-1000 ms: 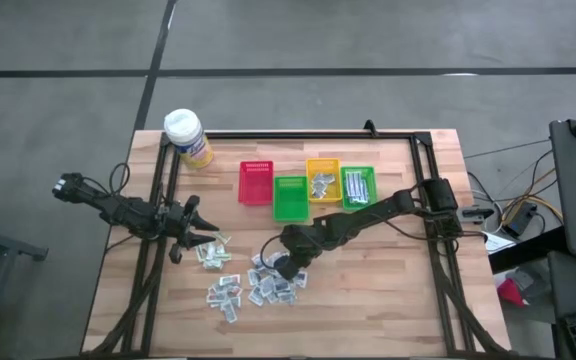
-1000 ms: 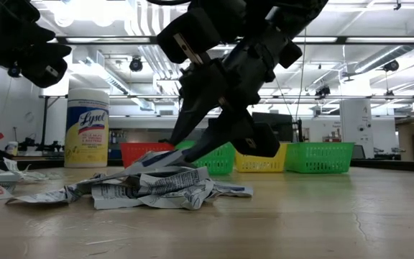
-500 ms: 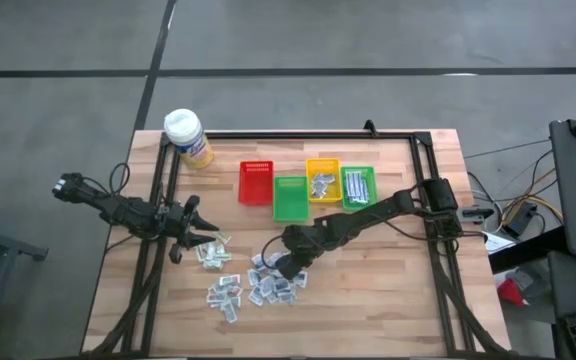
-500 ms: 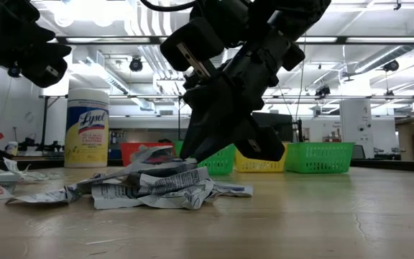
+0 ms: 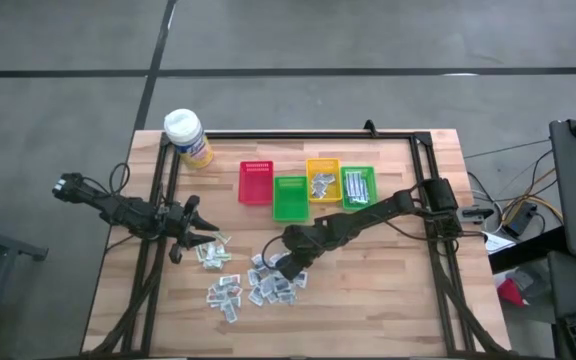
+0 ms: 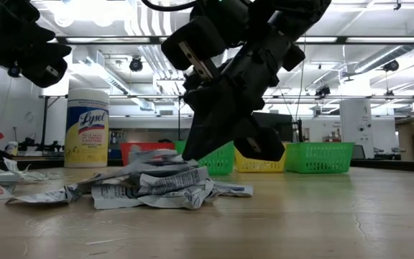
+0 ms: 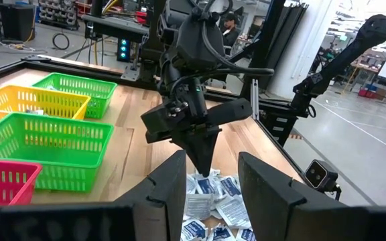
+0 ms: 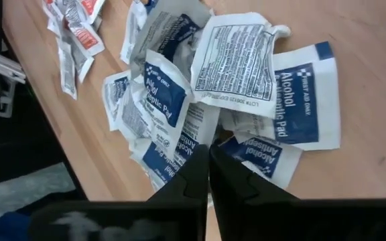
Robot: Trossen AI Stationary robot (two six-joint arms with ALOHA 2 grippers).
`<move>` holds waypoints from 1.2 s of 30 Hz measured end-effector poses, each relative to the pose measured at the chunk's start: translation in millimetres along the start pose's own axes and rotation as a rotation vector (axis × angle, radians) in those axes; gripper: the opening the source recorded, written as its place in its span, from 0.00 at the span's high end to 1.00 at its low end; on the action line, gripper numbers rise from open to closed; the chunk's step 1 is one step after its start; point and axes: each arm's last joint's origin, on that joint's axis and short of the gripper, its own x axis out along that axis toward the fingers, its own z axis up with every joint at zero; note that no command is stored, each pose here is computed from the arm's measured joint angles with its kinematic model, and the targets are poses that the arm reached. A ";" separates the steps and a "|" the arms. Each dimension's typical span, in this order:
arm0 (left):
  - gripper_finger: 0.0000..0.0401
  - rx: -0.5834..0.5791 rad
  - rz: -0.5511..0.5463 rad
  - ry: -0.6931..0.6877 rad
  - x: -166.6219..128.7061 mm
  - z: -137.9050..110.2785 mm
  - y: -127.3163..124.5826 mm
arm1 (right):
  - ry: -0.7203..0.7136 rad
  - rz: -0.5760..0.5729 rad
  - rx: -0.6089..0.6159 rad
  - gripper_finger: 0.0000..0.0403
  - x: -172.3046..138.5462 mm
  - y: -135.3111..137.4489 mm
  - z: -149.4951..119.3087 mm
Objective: Pick & Place First Aid Supplies
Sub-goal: Put the alcohol pad into the yellow basket
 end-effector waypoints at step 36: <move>0.67 -0.002 0.000 -0.001 0.0 0.1 0.0 | 0.079 -0.217 -0.151 0.98 -71.6 20.4 -7.4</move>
